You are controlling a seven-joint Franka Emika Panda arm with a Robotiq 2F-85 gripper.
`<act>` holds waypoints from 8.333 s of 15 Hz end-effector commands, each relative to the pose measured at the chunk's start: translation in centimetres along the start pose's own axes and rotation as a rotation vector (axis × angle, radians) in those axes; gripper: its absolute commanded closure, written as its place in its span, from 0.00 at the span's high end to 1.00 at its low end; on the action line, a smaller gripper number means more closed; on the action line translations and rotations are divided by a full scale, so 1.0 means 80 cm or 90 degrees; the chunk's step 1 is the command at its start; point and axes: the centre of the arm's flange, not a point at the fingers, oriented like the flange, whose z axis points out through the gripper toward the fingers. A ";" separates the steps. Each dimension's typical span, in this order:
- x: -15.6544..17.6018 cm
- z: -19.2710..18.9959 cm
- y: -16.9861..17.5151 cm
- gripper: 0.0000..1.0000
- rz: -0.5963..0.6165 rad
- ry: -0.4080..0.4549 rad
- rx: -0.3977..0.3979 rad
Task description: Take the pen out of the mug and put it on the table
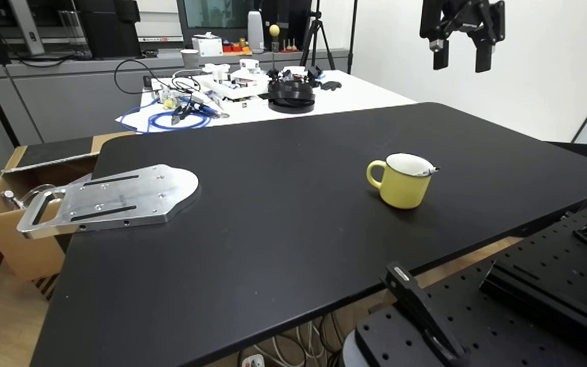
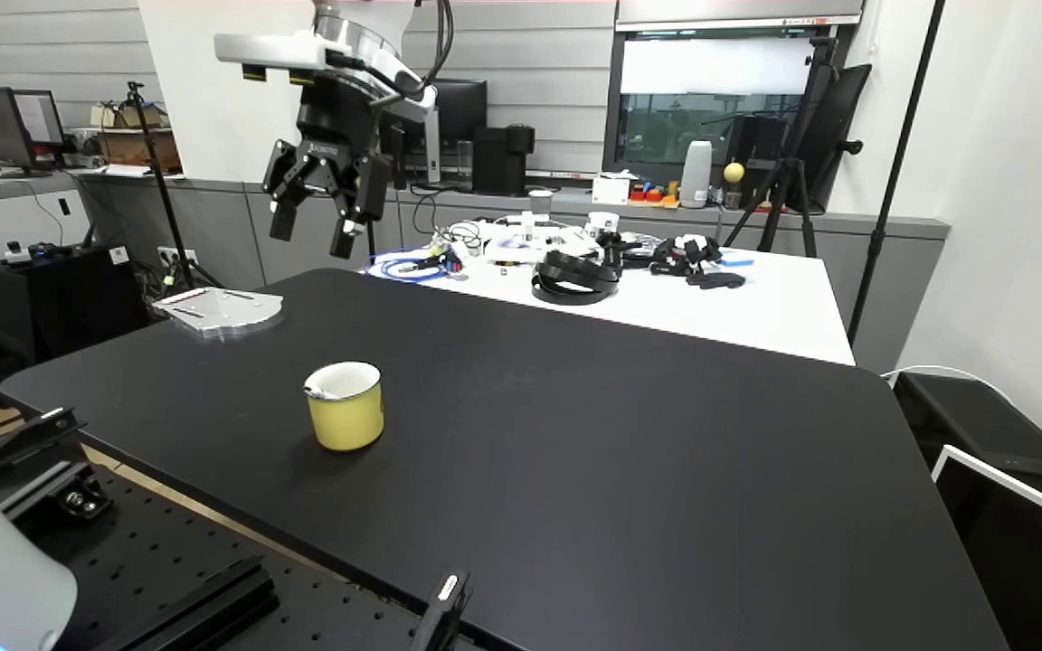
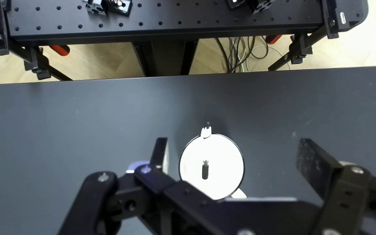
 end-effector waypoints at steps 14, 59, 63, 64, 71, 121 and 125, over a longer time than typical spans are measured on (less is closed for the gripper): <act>0.112 0.102 0.021 1.00 0.015 -0.136 0.019; 0.108 0.193 0.030 0.04 0.077 -0.157 0.081; 0.111 0.166 0.027 0.04 0.072 -0.169 0.090; 0.111 0.158 0.025 0.04 0.070 -0.172 0.092; 0.102 0.074 -0.005 0.04 0.018 -0.225 0.146; 0.122 0.194 -0.174 0.99 -0.091 0.270 -0.086; 0.125 0.200 -0.177 1.00 -0.101 0.263 -0.085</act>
